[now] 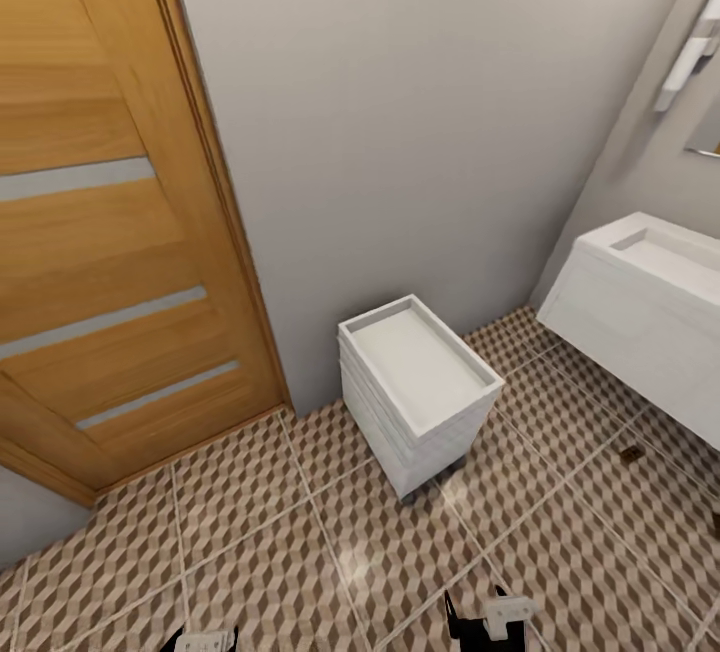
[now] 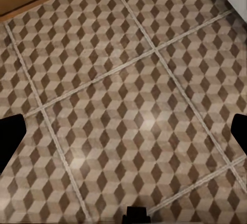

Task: Take the four mousetraps from the cabinet in the bathroom and place them on the bathroom floor. Make sure all four end up on the same floor surface, and ensure that at least two of them are either under or directly next to the same bathroom sink.

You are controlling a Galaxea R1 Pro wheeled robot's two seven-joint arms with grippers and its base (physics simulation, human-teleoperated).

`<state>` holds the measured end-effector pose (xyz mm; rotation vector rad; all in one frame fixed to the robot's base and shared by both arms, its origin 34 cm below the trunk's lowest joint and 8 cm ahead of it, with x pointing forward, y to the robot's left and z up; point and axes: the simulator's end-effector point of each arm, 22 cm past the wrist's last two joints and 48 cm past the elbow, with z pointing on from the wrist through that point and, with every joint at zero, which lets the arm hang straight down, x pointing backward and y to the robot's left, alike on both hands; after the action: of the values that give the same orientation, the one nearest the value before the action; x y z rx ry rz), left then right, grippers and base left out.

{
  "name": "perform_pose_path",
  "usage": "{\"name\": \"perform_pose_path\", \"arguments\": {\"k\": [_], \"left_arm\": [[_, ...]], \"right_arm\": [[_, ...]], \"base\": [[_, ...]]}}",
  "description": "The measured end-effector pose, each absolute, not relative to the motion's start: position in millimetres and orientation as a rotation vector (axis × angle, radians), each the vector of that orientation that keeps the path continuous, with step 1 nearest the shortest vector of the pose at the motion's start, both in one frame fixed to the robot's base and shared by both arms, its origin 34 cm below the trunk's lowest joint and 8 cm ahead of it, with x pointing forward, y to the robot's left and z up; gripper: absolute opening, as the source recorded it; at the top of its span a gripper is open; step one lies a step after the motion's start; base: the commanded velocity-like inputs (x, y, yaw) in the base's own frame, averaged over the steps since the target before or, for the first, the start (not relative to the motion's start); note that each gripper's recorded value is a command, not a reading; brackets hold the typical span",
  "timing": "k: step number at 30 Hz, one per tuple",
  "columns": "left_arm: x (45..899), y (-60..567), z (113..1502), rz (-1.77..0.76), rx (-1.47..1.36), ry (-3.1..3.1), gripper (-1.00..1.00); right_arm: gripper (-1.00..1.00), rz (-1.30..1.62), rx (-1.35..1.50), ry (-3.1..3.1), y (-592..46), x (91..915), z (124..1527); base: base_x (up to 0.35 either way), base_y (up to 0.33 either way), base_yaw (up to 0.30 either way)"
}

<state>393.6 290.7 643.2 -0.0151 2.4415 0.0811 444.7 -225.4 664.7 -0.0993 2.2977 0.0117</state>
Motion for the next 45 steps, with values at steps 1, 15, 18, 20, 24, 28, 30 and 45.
{"name": "perform_pose_path", "arguments": {"k": [1, 15, 18, 20, 24, 28, 30, 45], "left_arm": [[393, 291, 643, 0.081, -0.015, 2.442, 1.0], [386, 290, 638, 0.078, -0.015, 2.472, 1.0], [386, 286, 637, 0.072, -0.017, 2.475, 1.0], [385, 285, 636, 0.07, -0.017, 2.477, 1.0], [384, 284, 635, 0.069, -0.018, 2.48, 1.0], [383, 284, 635, 0.069, -0.018, 2.482, 1.0], [383, 284, 634, 0.069, -0.018, 2.484, 1.0], [379, 284, 632, 0.069, -0.018, 2.493, 1.0]], "right_arm": [[1.0, 0.012, -0.099, 2.299, -225, 444, 664], [1.0, 0.012, -0.1, 2.308, -225, 441, 661], [1.0, 0.013, -0.1, 2.31, -225, 441, 661], [1.0, 0.014, -0.099, 2.311, -225, 440, 660], [1.0, 0.014, -0.099, 2.314, -224, 439, 660], [1.0, 0.014, -0.099, 2.316, -224, 438, 659], [1.0, 0.014, -0.099, 2.318, -224, 438, 658], [1.0, 0.015, -0.099, 2.327, -224, 435, 655]], "base": [[0.0, 0.0, 0.262], [0.0, 0.0, 0.262], [0.0, 0.0, 0.262], [0.0, 0.0, 0.262], [0.0, 0.0, 0.262], [0.0, 0.0, 0.262], [0.0, 0.0, 0.262], [0.0, 0.0, 0.262]]}}
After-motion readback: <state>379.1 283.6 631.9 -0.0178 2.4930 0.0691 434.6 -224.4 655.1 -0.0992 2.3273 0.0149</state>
